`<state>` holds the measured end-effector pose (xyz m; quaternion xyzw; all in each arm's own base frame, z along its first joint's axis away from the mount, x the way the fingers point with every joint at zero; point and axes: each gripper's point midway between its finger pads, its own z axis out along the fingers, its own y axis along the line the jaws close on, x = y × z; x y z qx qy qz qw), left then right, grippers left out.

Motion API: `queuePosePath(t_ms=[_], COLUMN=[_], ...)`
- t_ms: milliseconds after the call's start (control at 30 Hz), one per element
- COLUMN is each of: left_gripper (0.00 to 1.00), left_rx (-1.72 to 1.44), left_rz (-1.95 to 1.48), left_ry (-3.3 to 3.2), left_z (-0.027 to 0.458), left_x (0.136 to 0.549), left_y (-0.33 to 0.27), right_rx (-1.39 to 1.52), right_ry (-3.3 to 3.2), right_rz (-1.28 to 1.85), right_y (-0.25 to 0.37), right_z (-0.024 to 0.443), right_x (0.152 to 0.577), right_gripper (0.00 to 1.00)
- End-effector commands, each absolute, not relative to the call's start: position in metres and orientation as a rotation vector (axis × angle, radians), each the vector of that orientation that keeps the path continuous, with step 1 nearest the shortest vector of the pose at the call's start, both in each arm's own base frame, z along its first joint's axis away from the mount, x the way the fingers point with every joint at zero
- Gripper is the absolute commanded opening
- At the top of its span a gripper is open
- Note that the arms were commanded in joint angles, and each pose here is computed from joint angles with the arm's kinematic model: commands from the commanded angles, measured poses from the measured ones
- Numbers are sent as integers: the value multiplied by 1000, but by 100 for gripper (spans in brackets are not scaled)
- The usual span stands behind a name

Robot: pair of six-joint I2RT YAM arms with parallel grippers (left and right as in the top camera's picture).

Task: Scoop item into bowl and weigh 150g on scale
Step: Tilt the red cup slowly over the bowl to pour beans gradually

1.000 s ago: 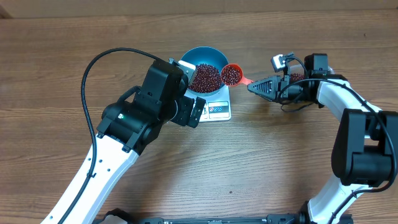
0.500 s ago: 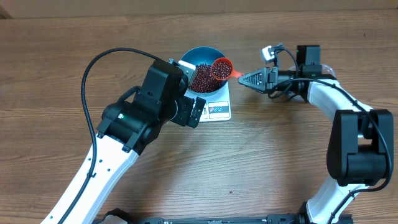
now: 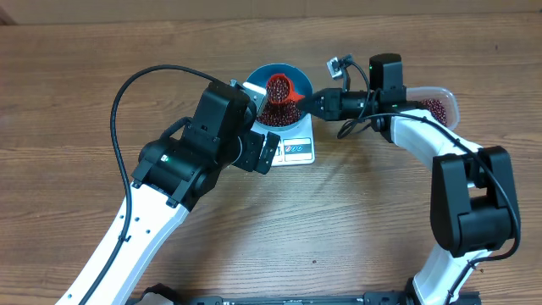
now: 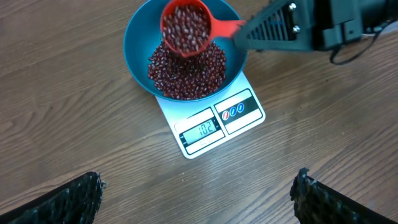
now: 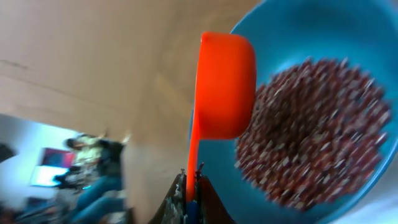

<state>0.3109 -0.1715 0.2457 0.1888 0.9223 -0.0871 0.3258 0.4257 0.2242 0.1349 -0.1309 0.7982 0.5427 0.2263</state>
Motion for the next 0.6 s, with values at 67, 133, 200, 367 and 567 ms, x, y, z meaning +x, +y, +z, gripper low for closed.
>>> queuePosePath(t_ms=[67, 133, 200, 367, 567], left_gripper=[100, 100, 100, 99, 100], left_rx=[493, 493, 493, 493, 493], left_rz=[-242, -242, -241, -242, -242], left_ry=[2404, 2404, 2404, 2404, 2404], left_z=[251, 251, 251, 251, 251], left_x=[313, 313, 313, 313, 313], left_y=[-175, -175, -175, -175, -175], right_rx=[-427, -497, -536, -644, -757], right_ry=[2150, 2118, 2099, 2042, 1975], right_rz=[1257, 1211, 1189, 1126, 1055], right_y=[219, 219, 219, 219, 218], right_z=[127, 127, 127, 127, 127], right_x=[448, 449, 449, 449, 449], right_gripper=[4, 4, 4, 4, 4])
